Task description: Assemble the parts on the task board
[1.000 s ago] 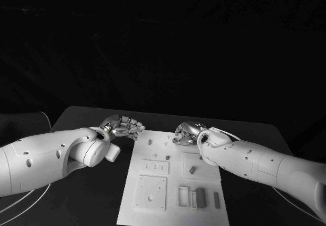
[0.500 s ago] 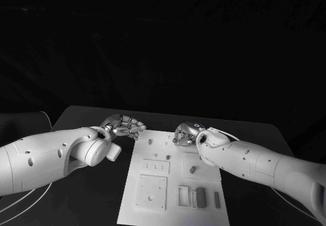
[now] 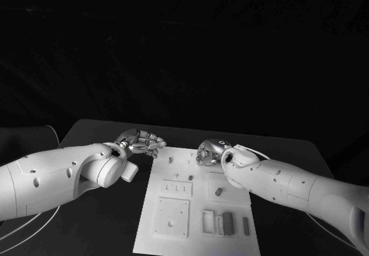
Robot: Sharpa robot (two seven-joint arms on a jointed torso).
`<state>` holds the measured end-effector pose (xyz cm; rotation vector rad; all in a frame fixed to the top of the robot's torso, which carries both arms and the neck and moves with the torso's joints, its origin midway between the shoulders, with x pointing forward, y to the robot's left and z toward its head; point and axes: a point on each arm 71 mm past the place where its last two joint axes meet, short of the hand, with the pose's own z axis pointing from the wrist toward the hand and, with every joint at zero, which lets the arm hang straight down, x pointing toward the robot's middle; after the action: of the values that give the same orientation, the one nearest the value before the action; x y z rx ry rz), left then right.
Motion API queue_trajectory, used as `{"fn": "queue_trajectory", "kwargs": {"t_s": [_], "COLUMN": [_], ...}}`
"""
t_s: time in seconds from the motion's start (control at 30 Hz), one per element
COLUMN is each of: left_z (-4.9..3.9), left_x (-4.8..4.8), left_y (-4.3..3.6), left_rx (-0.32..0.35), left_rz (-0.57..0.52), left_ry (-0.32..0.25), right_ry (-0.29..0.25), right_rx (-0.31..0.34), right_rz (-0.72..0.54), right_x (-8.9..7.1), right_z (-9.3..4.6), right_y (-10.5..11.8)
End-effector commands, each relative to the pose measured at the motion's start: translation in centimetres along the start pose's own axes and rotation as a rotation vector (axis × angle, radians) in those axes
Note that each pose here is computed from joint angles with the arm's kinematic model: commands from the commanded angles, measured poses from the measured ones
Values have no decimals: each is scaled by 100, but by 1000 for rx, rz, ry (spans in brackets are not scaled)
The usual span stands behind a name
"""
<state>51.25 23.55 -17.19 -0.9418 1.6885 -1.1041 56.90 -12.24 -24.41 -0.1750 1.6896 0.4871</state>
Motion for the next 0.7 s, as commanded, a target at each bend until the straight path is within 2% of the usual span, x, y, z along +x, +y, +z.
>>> {"fn": "queue_trajectory", "kwargs": {"t_s": [0.03,0.7], "left_z": [4,4], "left_x": [20,20], "left_y": [-21,-20], "left_rx": [11,11], "left_rz": [2,2], "left_ry": [10,10], "right_ry": [20,24], "right_rx": [-3,-12], "right_rz": [-14,-17], "right_x": [22,31], "right_z": [0,2], "right_y": [-7,25]}}
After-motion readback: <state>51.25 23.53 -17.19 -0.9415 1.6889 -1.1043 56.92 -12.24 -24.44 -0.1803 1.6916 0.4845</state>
